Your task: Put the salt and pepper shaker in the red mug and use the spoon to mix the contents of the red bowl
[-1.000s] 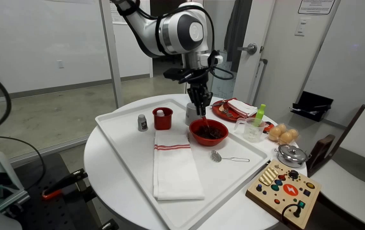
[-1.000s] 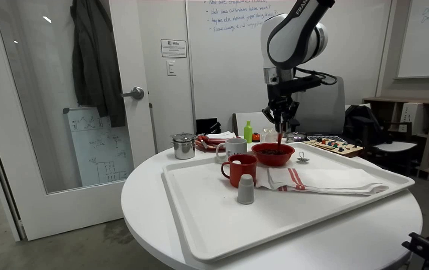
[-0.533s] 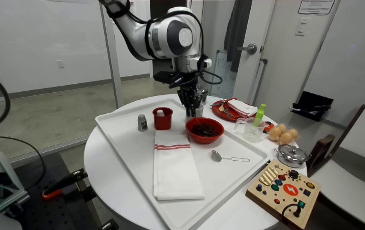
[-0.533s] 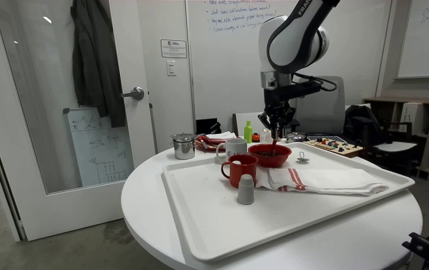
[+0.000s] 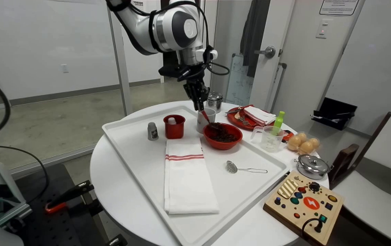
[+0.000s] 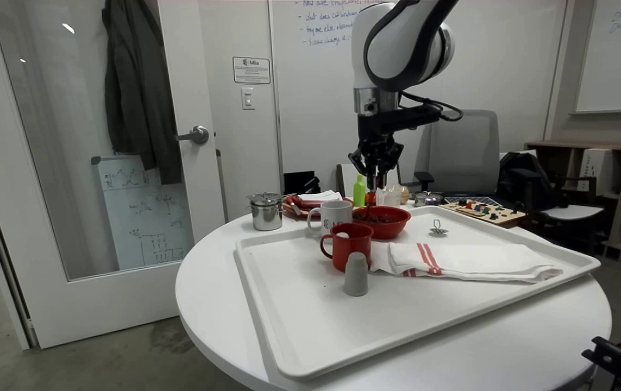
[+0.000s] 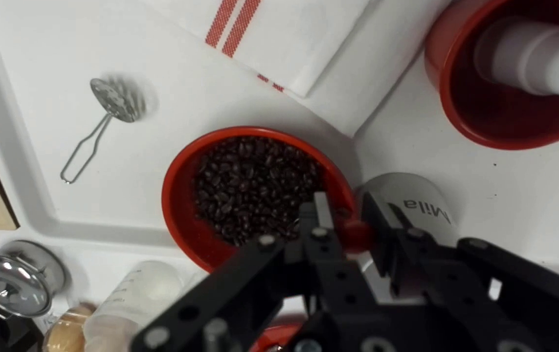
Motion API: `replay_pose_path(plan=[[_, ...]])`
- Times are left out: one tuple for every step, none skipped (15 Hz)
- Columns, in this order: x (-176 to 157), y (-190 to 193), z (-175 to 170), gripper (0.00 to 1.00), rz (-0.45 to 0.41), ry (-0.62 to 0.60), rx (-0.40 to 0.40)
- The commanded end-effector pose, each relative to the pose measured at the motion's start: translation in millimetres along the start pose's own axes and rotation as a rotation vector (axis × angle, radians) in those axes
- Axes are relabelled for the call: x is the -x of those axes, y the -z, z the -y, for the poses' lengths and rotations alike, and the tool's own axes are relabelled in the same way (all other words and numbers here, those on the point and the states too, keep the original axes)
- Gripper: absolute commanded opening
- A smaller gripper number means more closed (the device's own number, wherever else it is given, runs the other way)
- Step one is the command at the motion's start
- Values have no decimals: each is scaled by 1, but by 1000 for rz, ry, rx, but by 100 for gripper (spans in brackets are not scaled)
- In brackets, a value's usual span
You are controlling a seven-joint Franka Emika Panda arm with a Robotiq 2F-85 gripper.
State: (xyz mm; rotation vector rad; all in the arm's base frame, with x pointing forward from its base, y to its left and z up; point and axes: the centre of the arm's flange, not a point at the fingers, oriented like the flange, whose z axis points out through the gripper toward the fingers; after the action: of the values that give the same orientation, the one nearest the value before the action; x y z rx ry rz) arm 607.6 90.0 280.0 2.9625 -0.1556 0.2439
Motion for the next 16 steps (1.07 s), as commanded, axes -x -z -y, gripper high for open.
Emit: replay_pose_path(plan=[[-26,12,-6,11,19,-1,3],[-33,15,-12,11,35,-10,12],[-39,18,-17,11,51,-22,25],[-45,21,-23,11,71,-32,39],[-49,24,-29,11,85,-43,53],[-53,26,-35,11,98,-54,65],[-56,27,-40,11,108,-59,73],[-58,27,-45,11,118,-66,80],[-59,27,-48,11,125,-72,88],[-60,25,-51,11,131,-76,92],[-60,24,-52,11,138,-80,94],[-60,21,-54,11,145,-83,99],[-60,19,-56,11,153,-86,102],[-59,16,-57,11,163,-90,103],[-58,12,-58,11,178,-92,103],[-55,6,-59,11,193,-93,105]])
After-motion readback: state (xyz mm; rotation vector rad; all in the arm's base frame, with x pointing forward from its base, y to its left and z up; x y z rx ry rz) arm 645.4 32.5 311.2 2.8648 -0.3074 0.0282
